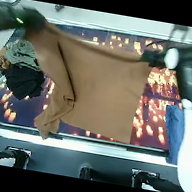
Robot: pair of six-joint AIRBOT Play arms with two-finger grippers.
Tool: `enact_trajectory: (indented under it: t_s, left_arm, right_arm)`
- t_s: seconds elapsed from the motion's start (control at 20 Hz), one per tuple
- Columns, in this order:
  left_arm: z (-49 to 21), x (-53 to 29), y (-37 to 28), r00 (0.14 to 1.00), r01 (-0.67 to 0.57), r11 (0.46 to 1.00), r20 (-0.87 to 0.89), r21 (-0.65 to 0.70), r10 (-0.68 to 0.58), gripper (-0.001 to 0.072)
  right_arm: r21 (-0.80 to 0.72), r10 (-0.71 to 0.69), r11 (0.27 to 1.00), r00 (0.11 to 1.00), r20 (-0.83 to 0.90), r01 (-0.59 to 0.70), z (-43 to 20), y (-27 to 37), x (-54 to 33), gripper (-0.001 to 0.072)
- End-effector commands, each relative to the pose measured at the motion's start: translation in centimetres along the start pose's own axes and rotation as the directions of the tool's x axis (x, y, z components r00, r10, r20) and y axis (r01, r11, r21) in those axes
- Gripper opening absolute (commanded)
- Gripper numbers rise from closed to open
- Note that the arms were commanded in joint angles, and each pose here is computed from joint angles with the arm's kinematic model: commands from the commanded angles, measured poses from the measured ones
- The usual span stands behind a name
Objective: Fold the shirts.
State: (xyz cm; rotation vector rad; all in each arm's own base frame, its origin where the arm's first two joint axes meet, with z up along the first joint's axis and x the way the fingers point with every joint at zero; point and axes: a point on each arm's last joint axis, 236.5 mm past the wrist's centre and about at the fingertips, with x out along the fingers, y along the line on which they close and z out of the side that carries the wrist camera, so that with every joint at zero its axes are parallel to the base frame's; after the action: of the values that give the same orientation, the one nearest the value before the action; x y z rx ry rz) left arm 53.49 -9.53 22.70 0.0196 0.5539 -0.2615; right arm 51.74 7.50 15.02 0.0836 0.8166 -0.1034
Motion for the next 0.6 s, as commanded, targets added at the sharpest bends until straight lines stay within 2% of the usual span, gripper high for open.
enact_trajectory:
  t_s: [0.0, 0.1, 0.15, 0.2, 0.25, 0.3, 0.45, 0.55]
  left_arm:
    - [-11.3, 7.7, -1.1, 0.940, 0.050, 0.997, -0.336, -0.050, -0.064, 0.0028]
    - [-15.8, 8.8, -2.3, 0.876, 0.078, 0.995, -0.472, -0.060, -0.097, 0.0029]
    - [-17.3, 8.9, -2.9, 0.848, 0.089, 0.994, -0.519, -0.061, -0.108, 0.0041]
    - [-18.3, 8.8, -3.3, 0.824, 0.098, 0.993, -0.554, -0.062, -0.116, 0.0181]
    - [-18.8, 8.2, -3.4, 0.806, 0.103, 0.993, -0.579, -0.062, -0.120, 0.0468]
    - [-18.8, 7.4, -3.0, 0.790, 0.097, 0.994, -0.603, -0.053, -0.110, 0.0650]
    - [-17.5, 3.5, 0.5, 0.765, 0.063, 0.996, -0.638, -0.059, -0.086, 0.0661]
    - [-18.8, 0.5, 2.6, 0.710, 0.033, 0.991, -0.694, -0.133, -0.117, 0.0660]
  right_arm:
    - [0.100, 0.019, 0.995, 0.978, -0.209, 0.002, -6.6, 2.2, 8.5, 0.0050]
    - [0.116, 0.032, 0.993, 0.960, -0.279, 0.001, -8.7, 2.7, 9.6, 0.0050]
    - [0.122, 0.037, 0.992, 0.961, -0.275, -0.003, -8.6, 2.8, 9.8, 0.0073]
    - [0.131, 0.041, 0.991, 0.964, -0.264, -0.006, -8.2, 2.9, 9.5, 0.0234]
    - [0.136, 0.042, 0.991, 0.968, -0.246, -0.009, -7.4, 2.6, 8.7, 0.0456]
    - [0.138, 0.054, 0.990, 0.972, -0.228, -0.022, -6.5, 2.1, 7.7, 0.0498]
    - [0.140, 0.144, 0.984, 0.964, -0.222, -0.114, -4.1, -2.2, 4.2, 0.0501]
    - [0.211, 0.271, 0.956, 0.893, -0.360, -0.205, -6.7, -5.1, 2.2, 0.0501]
